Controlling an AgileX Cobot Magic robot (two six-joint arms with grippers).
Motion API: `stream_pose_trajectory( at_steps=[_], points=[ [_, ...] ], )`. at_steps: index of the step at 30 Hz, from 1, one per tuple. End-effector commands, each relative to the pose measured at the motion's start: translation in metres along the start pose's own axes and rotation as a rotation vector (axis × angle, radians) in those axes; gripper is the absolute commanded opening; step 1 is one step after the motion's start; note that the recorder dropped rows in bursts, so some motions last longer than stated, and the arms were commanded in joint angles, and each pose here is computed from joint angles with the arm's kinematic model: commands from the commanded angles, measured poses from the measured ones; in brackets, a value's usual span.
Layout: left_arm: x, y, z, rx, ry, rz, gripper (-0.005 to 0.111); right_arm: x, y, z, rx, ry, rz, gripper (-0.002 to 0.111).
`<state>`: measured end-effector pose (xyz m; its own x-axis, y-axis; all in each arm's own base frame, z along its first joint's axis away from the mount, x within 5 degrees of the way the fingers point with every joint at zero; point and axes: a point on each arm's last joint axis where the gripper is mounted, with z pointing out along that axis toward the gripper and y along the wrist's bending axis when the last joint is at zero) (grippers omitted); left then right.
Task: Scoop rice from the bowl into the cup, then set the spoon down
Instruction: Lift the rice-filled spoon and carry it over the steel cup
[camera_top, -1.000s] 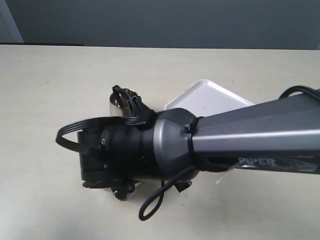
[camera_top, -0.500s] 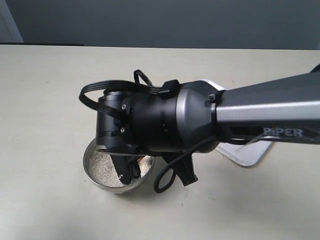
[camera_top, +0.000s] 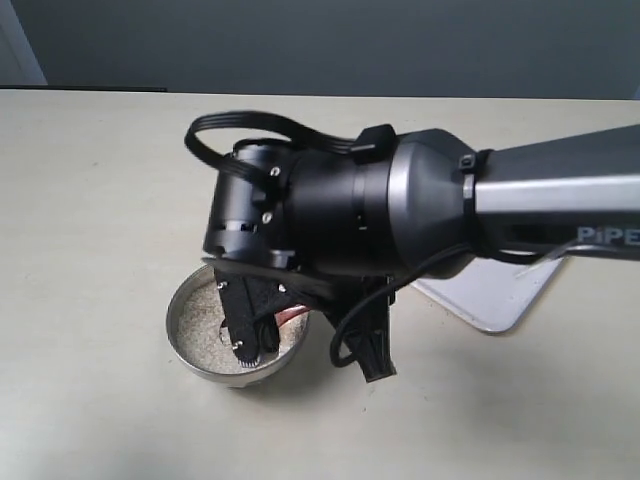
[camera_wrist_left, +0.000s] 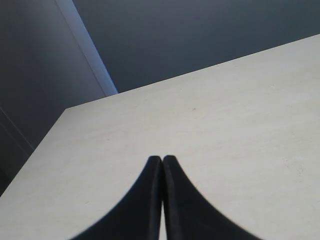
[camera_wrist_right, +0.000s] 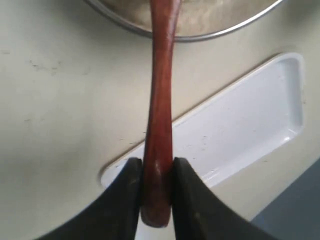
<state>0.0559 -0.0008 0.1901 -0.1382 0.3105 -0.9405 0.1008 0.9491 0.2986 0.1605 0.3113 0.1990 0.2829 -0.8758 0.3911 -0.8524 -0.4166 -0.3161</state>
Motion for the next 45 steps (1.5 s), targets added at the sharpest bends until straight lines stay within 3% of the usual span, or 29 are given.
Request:
stream_pose_trajectory(
  at_steps=[1, 22, 32, 45],
  points=[
    [-0.002, 0.0, -0.001, -0.002, -0.017, -0.007, 0.001, 0.01, -0.006, 0.0, -0.042, -0.022, 0.05, 0.0],
    [-0.002, 0.0, -0.001, -0.002, -0.017, -0.007, 0.001, 0.017, -0.007, -0.006, -0.067, -0.064, -0.018, 0.0],
    [-0.002, 0.0, -0.001, -0.002, -0.017, -0.007, 0.001, 0.039, -0.019, 0.003, -0.125, -0.079, 0.068, 0.0],
    [-0.002, 0.0, -0.001, -0.002, -0.017, -0.007, 0.001, 0.05, -0.046, -0.016, -0.075, -0.155, 0.141, 0.0]
  ],
)
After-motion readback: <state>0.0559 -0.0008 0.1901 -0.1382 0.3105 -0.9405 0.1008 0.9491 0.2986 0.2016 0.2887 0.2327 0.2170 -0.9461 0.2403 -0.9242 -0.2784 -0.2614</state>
